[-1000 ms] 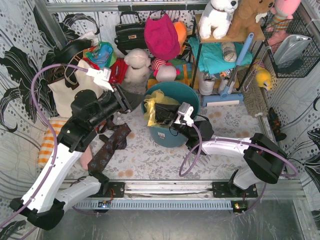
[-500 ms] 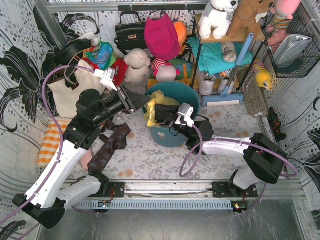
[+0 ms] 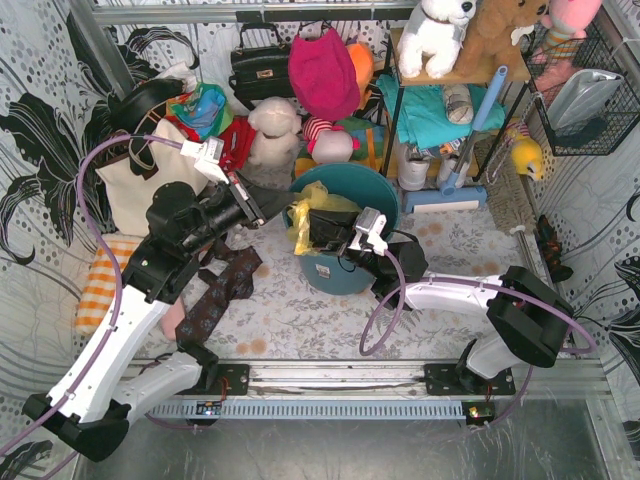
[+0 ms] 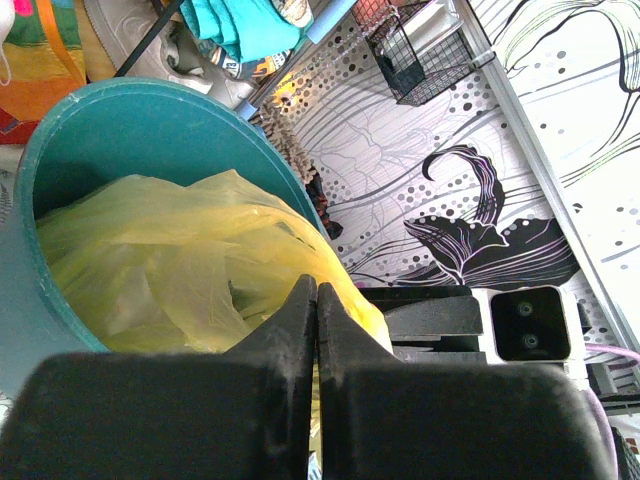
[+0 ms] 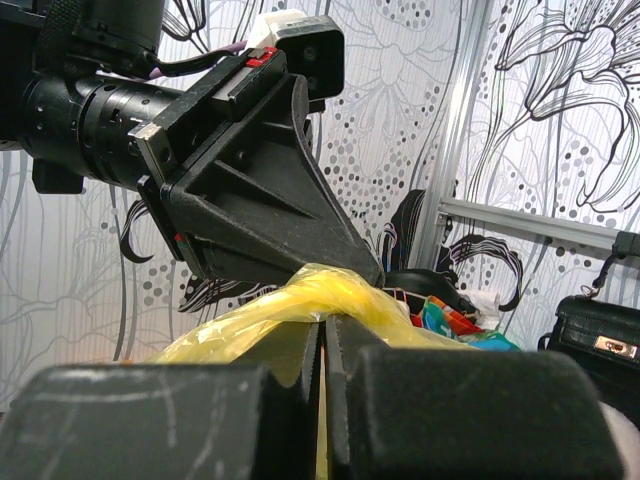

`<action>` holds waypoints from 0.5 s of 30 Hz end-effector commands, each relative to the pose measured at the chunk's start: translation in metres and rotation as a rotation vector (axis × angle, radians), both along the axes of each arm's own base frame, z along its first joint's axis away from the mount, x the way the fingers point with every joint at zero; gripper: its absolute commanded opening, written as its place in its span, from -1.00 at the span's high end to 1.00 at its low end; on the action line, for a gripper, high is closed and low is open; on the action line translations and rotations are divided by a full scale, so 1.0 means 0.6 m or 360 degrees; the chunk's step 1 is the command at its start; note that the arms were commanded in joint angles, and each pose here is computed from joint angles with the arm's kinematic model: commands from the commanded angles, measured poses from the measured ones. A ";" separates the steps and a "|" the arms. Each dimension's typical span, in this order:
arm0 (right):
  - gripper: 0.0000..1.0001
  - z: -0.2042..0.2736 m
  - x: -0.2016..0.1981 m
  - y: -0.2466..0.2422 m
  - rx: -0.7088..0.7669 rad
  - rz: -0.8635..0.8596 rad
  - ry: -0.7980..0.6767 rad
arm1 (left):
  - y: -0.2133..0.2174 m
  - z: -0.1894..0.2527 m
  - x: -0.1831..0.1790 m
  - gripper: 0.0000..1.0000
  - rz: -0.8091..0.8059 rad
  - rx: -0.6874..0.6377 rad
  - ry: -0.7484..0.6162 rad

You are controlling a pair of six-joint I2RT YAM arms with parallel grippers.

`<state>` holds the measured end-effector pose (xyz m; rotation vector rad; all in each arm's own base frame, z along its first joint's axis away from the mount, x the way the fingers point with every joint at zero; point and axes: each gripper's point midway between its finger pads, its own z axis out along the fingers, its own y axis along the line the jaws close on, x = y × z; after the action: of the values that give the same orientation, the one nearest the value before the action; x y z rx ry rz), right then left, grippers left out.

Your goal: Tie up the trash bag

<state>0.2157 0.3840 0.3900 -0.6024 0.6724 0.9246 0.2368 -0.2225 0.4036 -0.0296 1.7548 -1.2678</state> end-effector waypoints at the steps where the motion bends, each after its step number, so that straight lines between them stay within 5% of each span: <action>1: 1.00 0.046 -0.007 -0.018 0.0137 -0.0010 -0.0077 | -0.003 0.010 -0.005 1.00 -0.0030 -0.0029 -0.0048; 7: 0.99 0.045 -0.006 -0.019 0.0140 -0.0018 -0.0075 | 0.000 0.017 -0.001 1.00 -0.0008 -0.0016 -0.0088; 11: 0.55 0.045 -0.004 -0.026 0.0159 -0.0037 -0.0063 | 0.009 0.027 0.004 1.00 0.0047 0.0010 -0.0129; 15: 0.45 0.040 -0.003 -0.032 0.0162 -0.0057 -0.0046 | 0.014 0.040 0.006 1.00 0.0075 0.0022 -0.0163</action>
<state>0.2175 0.3830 0.3902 -0.5939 0.6764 0.9170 0.2398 -0.2200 0.4055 -0.0269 1.7403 -1.2406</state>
